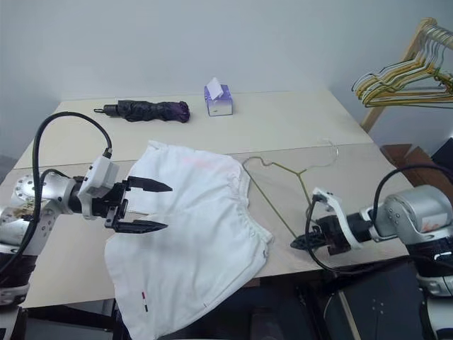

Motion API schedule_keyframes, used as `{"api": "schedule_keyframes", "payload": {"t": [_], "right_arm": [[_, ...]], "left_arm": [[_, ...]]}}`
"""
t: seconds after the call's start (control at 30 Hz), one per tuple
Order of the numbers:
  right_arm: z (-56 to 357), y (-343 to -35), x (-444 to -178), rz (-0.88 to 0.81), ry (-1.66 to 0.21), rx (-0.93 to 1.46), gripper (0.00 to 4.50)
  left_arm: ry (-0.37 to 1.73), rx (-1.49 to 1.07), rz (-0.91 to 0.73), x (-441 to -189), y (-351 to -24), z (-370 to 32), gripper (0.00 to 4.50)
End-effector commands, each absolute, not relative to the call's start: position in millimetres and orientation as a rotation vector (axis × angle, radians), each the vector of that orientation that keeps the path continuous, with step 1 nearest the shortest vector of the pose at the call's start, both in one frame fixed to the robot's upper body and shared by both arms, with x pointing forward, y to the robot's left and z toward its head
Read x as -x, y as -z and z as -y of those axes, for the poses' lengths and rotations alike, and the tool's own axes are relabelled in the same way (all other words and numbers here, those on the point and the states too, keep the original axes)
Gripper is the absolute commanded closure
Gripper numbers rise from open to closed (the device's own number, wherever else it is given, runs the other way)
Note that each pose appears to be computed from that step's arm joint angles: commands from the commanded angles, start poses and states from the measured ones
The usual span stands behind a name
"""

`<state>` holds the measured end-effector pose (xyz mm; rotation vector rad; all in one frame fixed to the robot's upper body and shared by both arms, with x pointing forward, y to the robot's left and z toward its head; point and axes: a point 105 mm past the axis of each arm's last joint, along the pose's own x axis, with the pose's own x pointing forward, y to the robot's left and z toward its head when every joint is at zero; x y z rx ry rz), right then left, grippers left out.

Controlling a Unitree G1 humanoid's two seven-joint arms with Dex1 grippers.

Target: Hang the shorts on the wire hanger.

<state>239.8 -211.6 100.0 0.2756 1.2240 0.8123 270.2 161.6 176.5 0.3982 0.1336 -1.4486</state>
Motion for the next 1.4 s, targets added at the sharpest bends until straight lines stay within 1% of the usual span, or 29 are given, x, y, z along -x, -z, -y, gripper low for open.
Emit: {"api": "schedule_keyframes", "payload": {"t": [0.03,0.17,0.33,0.47,0.73,0.83,1.0,1.23,1.4], "right_arm": [[220.4,-99.8,-235.7,-1.207,-0.795,-0.293,4.5],[223.9,-91.2,-227.6,-1.232,-0.794,-0.316,4.5],[219.3,-84.7,-218.9,-1.26,-0.858,-0.348,4.5],[214.0,-85.8,-220.7,-1.245,-0.927,-0.385,4.5],[213.1,-79.9,-233.0,-1.214,-0.954,-0.461,4.5],[212.7,-78.6,-233.0,-1.218,-0.973,-0.458,4.5],[218.7,-66.4,-237.1,-1.244,-0.913,-0.459,4.5],[213.2,-66.7,-234.5,-1.24,-0.993,-0.453,4.5],[212.5,-64.0,-237.4,-1.236,-1.015,-0.447,4.5]], "left_arm": [[1.45,-0.438,-0.103,-271.0,-188.3,-163.6,0.02],[1.452,-0.442,-0.105,-271.9,-191.0,-164.5,0.02],[1.455,-0.444,-0.11,-271.1,-192.4,-165.0,0.02],[1.458,-0.442,-0.116,-269.4,-191.0,-164.6,0.02],[1.453,-0.444,-0.128,-267.8,-192.6,-167.6,0.02],[1.452,-0.447,-0.134,-267.3,-192.7,-168.9,0.02],[1.451,-0.448,-0.138,-267.0,-192.9,-169.0,0.02],[1.452,-0.451,-0.138,-267.8,-192.9,-168.5,0.02],[1.45,-0.452,-0.138,-268.2,-193.3,-168.8,0.02]]}}
